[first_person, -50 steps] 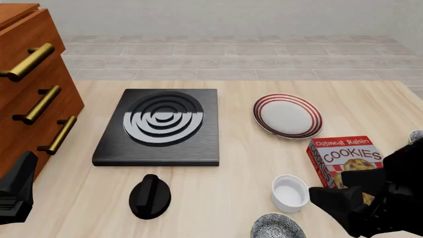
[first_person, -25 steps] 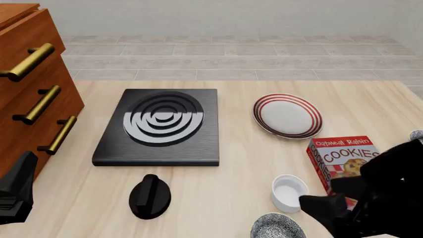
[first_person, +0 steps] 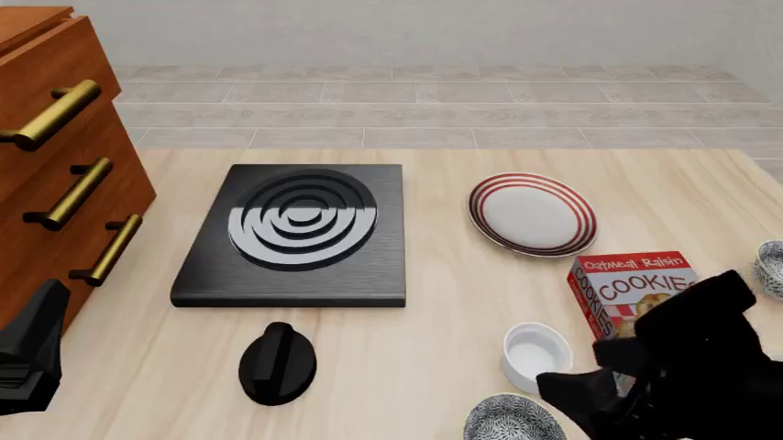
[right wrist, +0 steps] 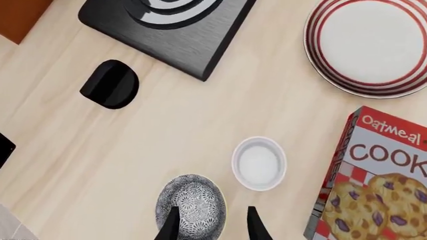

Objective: Pick the akita bowl next to the ramekin and place it on the plate.

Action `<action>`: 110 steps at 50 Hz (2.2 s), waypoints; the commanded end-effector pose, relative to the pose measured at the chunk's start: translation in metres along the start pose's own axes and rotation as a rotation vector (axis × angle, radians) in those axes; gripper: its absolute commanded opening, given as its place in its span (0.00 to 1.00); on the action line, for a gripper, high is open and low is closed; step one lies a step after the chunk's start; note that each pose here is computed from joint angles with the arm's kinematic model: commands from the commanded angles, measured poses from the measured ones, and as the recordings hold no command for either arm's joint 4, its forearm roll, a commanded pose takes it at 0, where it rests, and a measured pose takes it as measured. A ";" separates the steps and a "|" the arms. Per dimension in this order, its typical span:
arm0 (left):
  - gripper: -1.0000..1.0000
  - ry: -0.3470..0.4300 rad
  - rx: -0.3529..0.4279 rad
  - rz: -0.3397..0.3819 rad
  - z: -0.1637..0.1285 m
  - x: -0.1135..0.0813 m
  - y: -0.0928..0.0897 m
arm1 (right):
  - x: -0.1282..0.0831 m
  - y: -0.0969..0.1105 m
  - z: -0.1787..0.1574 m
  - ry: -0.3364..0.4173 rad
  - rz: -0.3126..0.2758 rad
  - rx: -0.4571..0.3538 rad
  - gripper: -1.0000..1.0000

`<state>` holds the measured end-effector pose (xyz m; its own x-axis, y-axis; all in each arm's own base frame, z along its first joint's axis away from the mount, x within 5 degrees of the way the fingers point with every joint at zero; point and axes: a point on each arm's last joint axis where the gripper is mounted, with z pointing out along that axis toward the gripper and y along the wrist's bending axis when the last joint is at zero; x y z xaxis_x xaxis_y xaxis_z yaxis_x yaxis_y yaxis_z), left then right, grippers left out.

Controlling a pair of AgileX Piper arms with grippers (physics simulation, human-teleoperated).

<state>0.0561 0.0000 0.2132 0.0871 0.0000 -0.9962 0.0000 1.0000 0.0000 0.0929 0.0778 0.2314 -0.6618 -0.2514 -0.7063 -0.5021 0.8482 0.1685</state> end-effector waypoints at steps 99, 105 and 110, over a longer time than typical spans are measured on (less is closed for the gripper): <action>1.00 0.000 0.000 0.000 0.000 0.000 0.000 | 0.058 -0.009 0.061 0.124 0.012 0.006 1.00; 1.00 0.000 0.000 0.000 0.000 0.000 0.000 | 0.057 -0.008 0.063 0.125 0.013 0.003 1.00; 1.00 0.000 0.000 0.000 0.000 0.000 0.000 | 0.061 -0.009 0.063 0.127 0.014 0.003 1.00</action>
<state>0.0561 0.0000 0.2132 0.0871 0.0000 -0.9962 0.0000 1.0000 0.0000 0.0936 0.0848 0.1477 -0.7310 -0.2963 -0.6147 -0.4915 0.8535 0.1732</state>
